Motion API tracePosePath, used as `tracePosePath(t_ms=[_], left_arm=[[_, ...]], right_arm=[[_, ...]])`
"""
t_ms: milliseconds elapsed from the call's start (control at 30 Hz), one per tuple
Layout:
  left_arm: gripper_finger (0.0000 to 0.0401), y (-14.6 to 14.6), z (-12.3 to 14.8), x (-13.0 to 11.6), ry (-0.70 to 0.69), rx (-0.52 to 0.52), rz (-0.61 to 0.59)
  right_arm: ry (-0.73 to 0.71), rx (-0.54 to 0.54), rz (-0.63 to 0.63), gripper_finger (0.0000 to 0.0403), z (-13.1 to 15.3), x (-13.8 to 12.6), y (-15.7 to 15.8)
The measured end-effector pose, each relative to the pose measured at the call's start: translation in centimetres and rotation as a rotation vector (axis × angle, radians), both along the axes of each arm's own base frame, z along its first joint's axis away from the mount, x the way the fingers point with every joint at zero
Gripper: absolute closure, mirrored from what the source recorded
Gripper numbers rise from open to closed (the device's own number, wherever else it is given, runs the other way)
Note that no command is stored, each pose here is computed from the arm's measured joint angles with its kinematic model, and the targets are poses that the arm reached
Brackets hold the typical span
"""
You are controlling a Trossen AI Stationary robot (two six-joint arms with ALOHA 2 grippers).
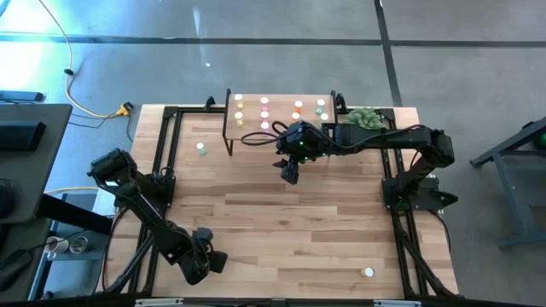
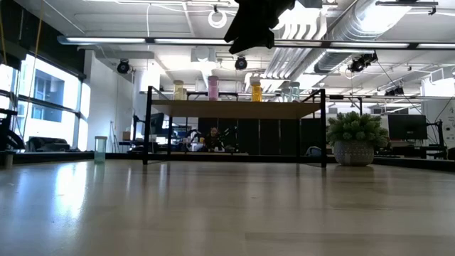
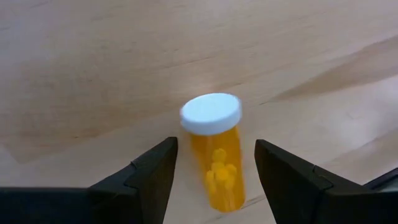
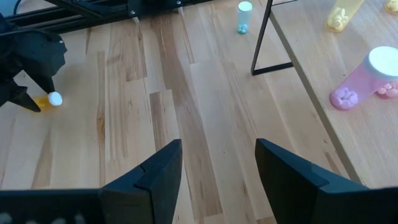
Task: Pick and place medicine bottles onto shelf by color
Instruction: Put the orange pill bottle on the shelf aligned with the other orange pill bottles
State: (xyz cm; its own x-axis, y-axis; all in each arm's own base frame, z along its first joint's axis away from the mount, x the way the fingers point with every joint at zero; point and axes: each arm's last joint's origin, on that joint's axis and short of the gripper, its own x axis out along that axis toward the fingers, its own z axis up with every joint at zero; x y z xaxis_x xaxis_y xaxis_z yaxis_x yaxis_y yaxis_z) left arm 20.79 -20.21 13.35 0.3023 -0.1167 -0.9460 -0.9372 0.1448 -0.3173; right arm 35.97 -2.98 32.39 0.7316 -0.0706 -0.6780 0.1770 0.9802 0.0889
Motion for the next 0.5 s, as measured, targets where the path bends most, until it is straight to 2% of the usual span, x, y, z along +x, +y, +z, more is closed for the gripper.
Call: tracePosePath(t_ms=[267, 500], left_arm=[[0.0190, -0.25, 0.10, 0.13, 0.038, -0.007, -0.026], [0.0190, -0.44, 0.14, -0.10, 0.117, -0.063, -0.087]], right_arm=[[0.000, 0.000, 0.000, 0.0208, 0.01, -0.01, 0.00], [0.000, 0.000, 0.000, 0.0208, 0.01, 0.00, -0.01]])
